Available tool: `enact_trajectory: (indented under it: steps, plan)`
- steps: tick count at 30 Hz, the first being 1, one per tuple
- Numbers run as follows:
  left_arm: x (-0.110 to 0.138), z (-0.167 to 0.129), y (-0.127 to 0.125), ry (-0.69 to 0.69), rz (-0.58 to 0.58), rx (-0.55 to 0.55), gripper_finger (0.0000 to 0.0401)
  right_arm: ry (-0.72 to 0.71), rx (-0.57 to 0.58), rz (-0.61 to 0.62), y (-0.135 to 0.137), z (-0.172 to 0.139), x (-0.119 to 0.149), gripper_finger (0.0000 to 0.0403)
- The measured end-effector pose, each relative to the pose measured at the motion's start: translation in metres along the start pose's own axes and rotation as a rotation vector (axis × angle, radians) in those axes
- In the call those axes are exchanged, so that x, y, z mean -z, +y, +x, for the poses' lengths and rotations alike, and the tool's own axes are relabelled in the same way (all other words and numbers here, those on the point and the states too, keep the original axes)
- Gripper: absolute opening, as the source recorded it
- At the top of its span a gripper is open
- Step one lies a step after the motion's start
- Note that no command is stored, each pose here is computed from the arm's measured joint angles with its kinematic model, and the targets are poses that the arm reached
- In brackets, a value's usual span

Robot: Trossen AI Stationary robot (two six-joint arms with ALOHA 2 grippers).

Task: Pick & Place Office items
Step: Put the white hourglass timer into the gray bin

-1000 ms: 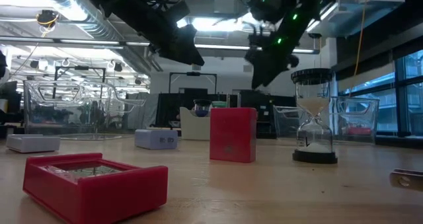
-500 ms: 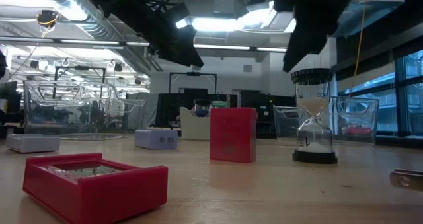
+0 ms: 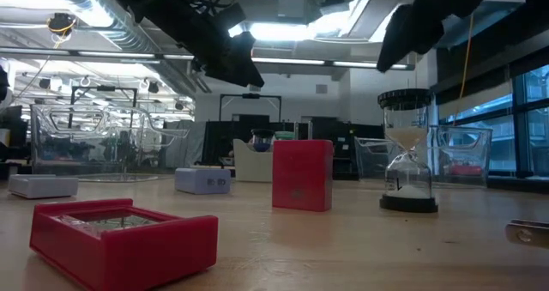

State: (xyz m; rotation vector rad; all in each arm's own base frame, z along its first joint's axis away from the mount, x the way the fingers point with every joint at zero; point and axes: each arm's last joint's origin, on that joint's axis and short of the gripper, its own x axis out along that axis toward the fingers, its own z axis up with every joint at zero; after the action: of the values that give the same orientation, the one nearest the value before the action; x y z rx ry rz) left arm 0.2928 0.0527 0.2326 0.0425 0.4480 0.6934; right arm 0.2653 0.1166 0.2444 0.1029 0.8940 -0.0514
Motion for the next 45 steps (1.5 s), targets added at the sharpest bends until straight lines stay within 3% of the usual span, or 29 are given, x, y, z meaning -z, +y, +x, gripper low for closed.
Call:
enact_trajectory:
  steps: [9, 28, 35, 42, 45]
  plan:
    - [0.0, 0.0, 0.0, 0.0, -0.002, 0.001, 0.0278, 0.057, -0.061, 0.002, 0.011, 0.031, 0.004, 0.0367]
    - [0.0, 0.0, 0.0, 0.0, -0.001, 0.001, 0.0278, 0.142, -0.014, -0.035, 0.013, 0.057, 0.015, 0.0363]
    - [0.0, 0.0, 0.0, 0.0, -0.001, 0.001, 0.0278, 0.141, -0.004, 0.02, 0.012, 0.057, 0.015, 0.0313]
    - [0.0, 0.0, 0.0, 0.0, -0.001, 0.001, 0.0278, 0.166, 0.02, 0.12, 0.011, 0.057, 0.018, 0.0215]
    - [0.0, 0.0, 0.0, 0.0, -0.001, 0.001, 0.0278, 0.166, 0.025, 0.14, 0.01, 0.057, 0.018, 0.0211]
